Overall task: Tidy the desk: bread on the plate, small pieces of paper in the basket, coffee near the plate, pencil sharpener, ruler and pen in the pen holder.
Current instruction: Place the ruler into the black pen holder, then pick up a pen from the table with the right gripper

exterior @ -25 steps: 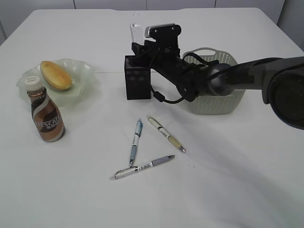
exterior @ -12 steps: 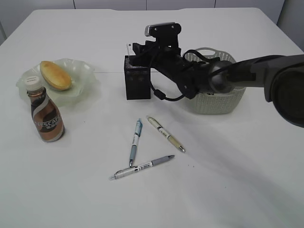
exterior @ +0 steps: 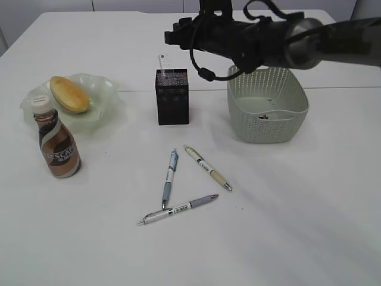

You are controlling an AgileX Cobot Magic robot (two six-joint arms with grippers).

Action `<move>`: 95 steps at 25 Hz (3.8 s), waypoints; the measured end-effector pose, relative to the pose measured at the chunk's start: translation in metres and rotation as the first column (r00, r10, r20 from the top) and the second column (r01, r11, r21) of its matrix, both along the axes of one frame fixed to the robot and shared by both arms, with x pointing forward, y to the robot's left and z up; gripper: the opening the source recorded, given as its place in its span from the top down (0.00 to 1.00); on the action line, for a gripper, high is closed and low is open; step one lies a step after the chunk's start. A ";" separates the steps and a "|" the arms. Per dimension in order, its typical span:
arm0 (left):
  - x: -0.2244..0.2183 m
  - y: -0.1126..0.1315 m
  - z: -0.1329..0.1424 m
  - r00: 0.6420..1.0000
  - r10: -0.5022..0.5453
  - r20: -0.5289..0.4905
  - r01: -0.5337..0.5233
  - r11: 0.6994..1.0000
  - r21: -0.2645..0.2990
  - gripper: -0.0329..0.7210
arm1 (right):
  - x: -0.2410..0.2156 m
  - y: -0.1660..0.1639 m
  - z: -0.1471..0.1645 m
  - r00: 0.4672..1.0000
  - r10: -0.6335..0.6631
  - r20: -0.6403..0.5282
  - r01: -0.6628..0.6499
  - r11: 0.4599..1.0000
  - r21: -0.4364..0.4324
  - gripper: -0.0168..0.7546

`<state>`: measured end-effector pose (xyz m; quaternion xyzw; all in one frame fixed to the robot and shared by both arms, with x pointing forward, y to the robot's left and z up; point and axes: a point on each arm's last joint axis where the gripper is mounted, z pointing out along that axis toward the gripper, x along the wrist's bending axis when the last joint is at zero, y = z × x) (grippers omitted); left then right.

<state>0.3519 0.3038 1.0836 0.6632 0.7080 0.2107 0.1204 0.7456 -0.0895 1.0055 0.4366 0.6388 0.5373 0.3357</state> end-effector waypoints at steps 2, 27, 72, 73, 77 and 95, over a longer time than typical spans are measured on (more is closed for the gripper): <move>0.000 0.000 0.000 1.000 0.000 0.000 0.000 1.000 0.000 0.44 | -0.011 0.001 0.016 0.997 -0.013 -0.079 0.010 0.999 -0.042 0.57; -0.004 -0.005 -0.002 0.999 -0.001 -0.043 -0.002 0.998 -0.065 0.45 | -0.128 0.023 0.045 0.603 -0.181 -0.777 -0.156 0.928 -0.337 0.61; -0.005 -0.015 -0.004 0.998 -0.015 -0.060 0.004 0.985 -0.175 0.45 | -0.093 0.025 -0.046 0.537 -0.160 -0.828 -0.404 0.813 -0.419 0.56; -0.005 -0.015 -0.004 0.998 -0.015 -0.060 0.004 0.984 -0.177 0.45 | -0.092 0.023 -0.046 0.537 -0.158 -0.828 -0.407 0.812 -0.419 0.56; -0.005 -0.016 -0.004 0.998 -0.016 -0.061 0.005 0.983 -0.184 0.45 | -0.083 0.007 -0.045 0.505 -0.108 -0.857 -0.415 0.840 -0.350 0.56; -0.005 -0.019 -0.004 0.998 -0.021 -0.065 0.006 0.976 -0.220 0.45 | -0.064 -0.007 -0.068 0.417 0.011 -0.909 -0.470 0.858 -0.206 0.56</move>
